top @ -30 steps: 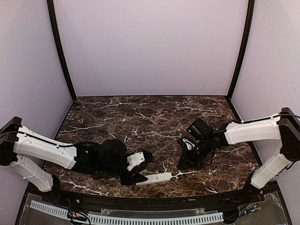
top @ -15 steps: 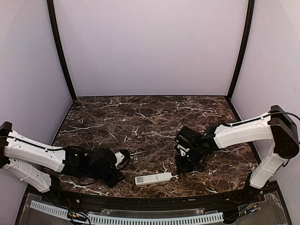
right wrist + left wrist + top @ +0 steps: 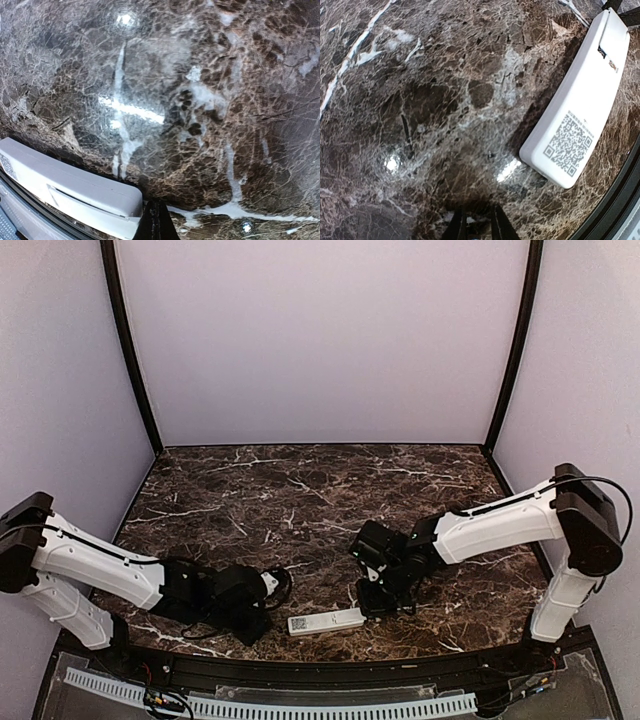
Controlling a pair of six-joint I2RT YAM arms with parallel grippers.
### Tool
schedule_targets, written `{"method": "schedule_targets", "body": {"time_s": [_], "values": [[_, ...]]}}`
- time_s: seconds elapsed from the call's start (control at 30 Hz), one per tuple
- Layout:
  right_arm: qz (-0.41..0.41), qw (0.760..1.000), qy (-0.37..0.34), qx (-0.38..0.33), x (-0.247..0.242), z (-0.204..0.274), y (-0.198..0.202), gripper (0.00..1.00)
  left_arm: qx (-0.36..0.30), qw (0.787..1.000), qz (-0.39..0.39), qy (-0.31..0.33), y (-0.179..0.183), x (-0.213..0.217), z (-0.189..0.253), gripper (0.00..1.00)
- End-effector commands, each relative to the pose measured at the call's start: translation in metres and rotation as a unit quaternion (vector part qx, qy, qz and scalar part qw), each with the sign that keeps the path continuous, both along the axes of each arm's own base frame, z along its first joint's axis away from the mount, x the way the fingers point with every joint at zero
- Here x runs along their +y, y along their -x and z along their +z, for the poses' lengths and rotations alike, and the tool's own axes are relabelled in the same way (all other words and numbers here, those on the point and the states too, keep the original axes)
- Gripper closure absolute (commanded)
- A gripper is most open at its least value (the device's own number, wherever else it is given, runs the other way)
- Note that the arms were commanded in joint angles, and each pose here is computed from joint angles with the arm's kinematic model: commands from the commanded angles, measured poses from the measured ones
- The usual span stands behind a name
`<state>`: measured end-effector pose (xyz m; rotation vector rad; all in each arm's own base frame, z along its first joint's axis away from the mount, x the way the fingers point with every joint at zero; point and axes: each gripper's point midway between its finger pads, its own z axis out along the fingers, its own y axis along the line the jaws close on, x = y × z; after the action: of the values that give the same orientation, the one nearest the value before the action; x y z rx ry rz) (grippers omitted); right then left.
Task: Load the batteries into the remote control
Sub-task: Load the battery cover onto the remote control without the battery cover.
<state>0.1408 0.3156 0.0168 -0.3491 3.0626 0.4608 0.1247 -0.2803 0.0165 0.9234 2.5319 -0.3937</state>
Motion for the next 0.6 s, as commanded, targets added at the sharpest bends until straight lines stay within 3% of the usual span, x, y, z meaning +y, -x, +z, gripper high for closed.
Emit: {"method": "schedule_targets", "body": {"time_s": [0.0,0.57], "values": [[-0.010,0.999,0.040,0.002,-0.012,-0.012,0.005,1.00,0.027,0.999,-0.030,-0.019,0.013,-0.001,-0.013,0.85],[-0.009,0.999,0.053,-0.004,-0.014,-0.010,0.003,1.00,0.042,0.996,-0.076,-0.018,0.027,-0.017,-0.018,0.89]]}}
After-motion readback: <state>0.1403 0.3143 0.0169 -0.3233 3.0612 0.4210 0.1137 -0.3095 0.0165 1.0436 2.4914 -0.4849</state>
